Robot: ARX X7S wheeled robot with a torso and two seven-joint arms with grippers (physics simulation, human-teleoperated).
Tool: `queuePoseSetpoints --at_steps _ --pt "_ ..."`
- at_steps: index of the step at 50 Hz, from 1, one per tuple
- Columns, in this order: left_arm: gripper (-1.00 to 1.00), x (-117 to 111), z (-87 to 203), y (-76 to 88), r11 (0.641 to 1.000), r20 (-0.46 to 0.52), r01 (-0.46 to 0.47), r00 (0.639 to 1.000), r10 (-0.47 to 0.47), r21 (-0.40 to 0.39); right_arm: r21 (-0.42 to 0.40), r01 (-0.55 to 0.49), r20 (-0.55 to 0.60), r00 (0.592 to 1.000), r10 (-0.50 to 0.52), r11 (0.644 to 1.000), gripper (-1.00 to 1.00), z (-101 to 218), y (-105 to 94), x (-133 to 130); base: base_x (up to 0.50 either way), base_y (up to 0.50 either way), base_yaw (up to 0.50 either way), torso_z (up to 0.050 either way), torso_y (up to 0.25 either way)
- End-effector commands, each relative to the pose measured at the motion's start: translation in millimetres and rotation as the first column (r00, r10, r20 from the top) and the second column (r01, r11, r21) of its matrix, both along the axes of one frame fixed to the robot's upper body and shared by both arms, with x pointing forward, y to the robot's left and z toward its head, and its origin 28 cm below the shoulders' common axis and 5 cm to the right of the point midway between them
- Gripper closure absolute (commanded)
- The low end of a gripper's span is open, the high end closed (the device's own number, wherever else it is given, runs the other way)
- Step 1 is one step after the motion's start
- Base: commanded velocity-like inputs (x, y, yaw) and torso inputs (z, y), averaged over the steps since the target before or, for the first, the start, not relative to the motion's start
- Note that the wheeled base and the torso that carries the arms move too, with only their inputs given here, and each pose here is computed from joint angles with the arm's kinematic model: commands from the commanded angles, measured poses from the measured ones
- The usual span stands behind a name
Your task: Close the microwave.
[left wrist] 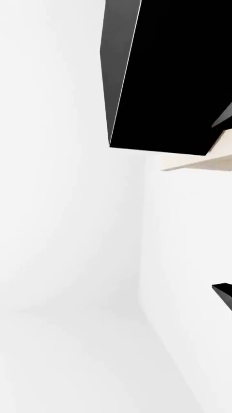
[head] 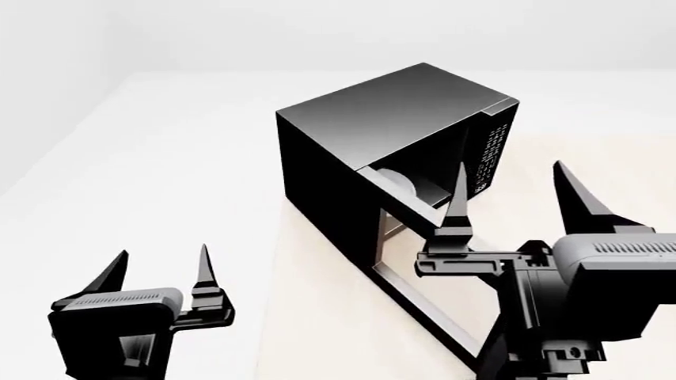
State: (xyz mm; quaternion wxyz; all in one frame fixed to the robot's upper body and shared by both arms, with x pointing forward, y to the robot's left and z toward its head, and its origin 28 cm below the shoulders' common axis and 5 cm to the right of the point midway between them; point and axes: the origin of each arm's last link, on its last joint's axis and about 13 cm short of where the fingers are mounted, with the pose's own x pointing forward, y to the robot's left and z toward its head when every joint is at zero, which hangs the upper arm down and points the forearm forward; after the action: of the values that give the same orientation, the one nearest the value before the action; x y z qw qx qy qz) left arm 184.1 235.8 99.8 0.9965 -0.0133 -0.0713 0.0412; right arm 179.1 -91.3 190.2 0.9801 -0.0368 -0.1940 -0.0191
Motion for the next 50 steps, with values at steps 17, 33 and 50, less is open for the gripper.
queuePoseSetpoints --at_steps 17,33,50 --pt "-1.0 1 1 1.7 1.0 0.0 -0.01 1.0 0.01 -0.003 0.005 -0.107 -0.048 0.993 0.107 0.994 -1.0 7 9.7 -5 0.0 0.0 0.0 0.0 0.0" --pt "-1.0 2 0 1.6 1.0 -0.003 -0.014 1.0 0.014 -0.004 0.026 -0.2 -0.106 0.974 0.202 0.979 -1.0 8 17.1 -9 0.0 0.0 0.0 0.0 0.0" --pt "-1.0 3 -1 1.7 1.0 -0.006 -0.015 1.0 0.015 -0.006 0.032 -0.257 -0.171 0.951 0.258 0.966 -1.0 8 24.8 -14 0.0 0.0 0.0 0.0 0.0"
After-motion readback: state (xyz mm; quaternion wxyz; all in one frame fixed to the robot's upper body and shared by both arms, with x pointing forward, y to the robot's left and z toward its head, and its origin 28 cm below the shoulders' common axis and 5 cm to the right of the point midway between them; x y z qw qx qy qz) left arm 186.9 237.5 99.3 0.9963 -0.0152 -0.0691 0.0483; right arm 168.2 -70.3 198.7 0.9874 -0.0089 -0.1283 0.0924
